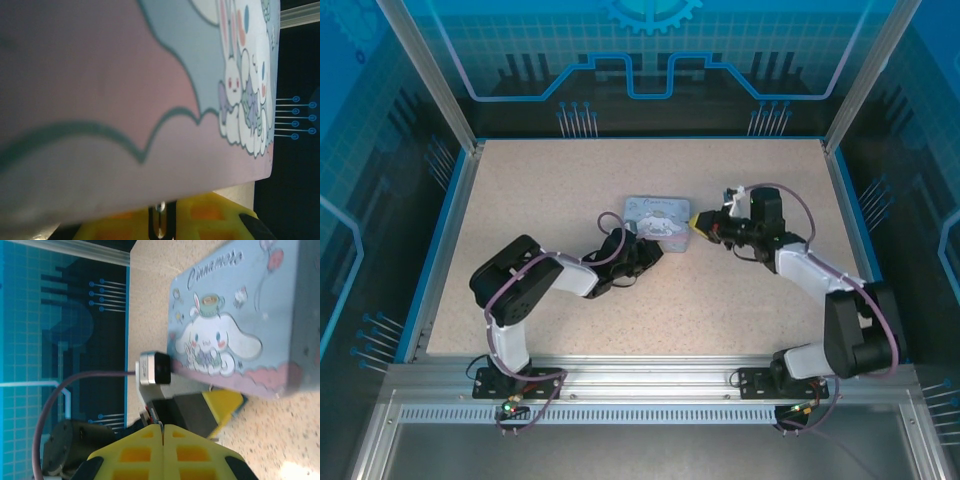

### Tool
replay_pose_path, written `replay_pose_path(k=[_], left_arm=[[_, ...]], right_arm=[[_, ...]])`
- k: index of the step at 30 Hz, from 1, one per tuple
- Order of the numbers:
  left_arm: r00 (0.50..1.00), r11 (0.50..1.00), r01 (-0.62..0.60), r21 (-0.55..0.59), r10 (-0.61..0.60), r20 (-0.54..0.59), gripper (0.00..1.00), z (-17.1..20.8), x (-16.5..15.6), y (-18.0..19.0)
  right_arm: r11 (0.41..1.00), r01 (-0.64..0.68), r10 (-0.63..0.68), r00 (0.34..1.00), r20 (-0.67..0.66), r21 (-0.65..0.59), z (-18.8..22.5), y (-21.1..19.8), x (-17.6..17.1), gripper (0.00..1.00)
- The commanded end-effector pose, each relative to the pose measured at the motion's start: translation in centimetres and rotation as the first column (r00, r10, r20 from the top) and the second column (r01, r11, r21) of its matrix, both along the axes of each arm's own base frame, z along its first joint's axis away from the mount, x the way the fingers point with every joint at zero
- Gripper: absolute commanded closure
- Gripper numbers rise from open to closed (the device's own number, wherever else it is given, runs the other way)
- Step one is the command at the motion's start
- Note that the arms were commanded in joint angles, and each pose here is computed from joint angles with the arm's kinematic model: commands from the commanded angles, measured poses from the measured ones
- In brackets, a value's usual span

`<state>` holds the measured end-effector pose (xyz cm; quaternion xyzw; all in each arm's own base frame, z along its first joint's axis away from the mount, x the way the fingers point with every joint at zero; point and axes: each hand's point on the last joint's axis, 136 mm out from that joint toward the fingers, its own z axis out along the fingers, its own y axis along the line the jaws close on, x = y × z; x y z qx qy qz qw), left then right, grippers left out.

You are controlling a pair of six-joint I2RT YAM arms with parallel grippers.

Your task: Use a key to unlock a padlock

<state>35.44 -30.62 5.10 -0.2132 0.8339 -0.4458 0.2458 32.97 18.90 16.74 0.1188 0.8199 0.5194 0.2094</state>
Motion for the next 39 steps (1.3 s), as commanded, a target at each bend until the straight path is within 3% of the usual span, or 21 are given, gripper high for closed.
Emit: replay_pose_path(k=[1, 10, 17, 26, 39], left_arm=[[0.999, 0.996, 0.003, -0.092, 0.000, 0.032, 1.00, 3.2, 0.2, -0.5], [0.999, 0.983, 0.028, -0.181, -0.025, 0.023, 1.00, 5.7, -0.2, -1.4], [0.999, 0.953, -0.030, -0.302, 0.043, 0.034, 1.00, 7.0, -0.2, -0.8], [0.990, 0.879, -0.077, -0.470, 0.124, 0.070, 1.00, 8.8, -0.1, -0.7], [0.985, 0.870, -0.074, -0.487, 0.139, 0.098, 1.00, 11.2, -0.9, -0.6]], right_arm=[[1.000, -0.001, 0.001, 1.000, -0.010, 0.019, -0.8, 0.1, -2.1, 1.00], [0.999, 0.027, -0.024, 0.998, -0.065, 0.046, -4.1, 0.8, -5.7, 1.00], [0.989, 0.113, -0.107, 0.991, -0.076, 0.090, -4.1, 0.4, -6.7, 1.00], [0.971, 0.175, -0.169, 0.984, -0.046, 0.160, -1.2, 0.3, -6.4, 1.00], [0.947, 0.204, -0.197, 0.979, -0.051, 0.250, 0.5, 1.7, -4.3, 1.00]])
